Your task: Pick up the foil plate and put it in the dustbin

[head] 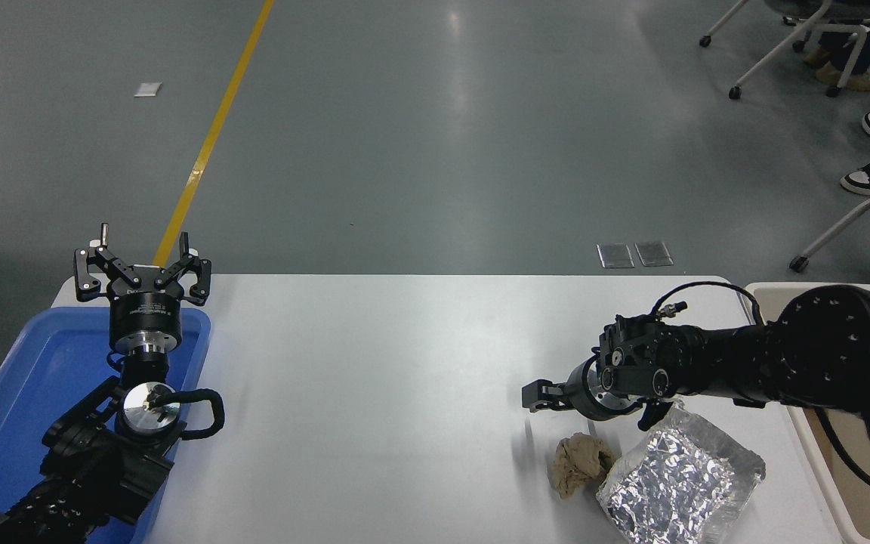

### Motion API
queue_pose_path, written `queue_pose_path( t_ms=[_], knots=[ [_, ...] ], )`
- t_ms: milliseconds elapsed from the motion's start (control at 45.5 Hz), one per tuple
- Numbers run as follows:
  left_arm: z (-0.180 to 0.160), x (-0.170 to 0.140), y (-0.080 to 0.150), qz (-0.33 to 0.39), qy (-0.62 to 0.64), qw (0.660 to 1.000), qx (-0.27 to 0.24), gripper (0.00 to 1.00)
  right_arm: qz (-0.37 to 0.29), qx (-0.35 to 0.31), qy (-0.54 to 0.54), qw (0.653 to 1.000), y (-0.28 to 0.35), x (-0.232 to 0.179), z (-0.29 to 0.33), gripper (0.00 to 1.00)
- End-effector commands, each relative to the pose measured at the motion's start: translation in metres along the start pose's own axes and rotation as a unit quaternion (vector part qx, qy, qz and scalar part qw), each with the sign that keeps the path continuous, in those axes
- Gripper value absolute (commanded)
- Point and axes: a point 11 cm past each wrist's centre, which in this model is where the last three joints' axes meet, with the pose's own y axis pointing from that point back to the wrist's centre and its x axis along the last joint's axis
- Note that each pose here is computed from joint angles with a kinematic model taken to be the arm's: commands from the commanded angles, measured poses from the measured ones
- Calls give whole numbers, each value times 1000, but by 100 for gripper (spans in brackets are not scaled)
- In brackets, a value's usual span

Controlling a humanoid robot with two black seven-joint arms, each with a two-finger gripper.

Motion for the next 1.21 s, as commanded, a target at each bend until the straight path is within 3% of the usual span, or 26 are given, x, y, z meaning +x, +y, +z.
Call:
queue_pose_path(
  t_ms=[0,308,571,791,1011,1187],
  knots=[
    [-1,-1,0,-1,1,1000,0,99,-2,-5,-6,1000,-8,-8,7,100],
    [1,0,-1,-1,-2,1000,-1,99,5,6,6,1000,9,10,-8,100],
    [1,0,-1,-1,-2,1000,-1,99,2,39,88,995,91,38,-68,100],
    [1,0,-1,-1,-2,1000,-1,99,4,46,41,998,214,84,-28,100],
    [2,0,-1,-1,-2,1000,-1,99,17,32,-29,999,309,79,37,100],
    [2,0,-1,-1,-2,1000,-1,99,28,-14,-70,997,336,60,97,100]
  ],
)
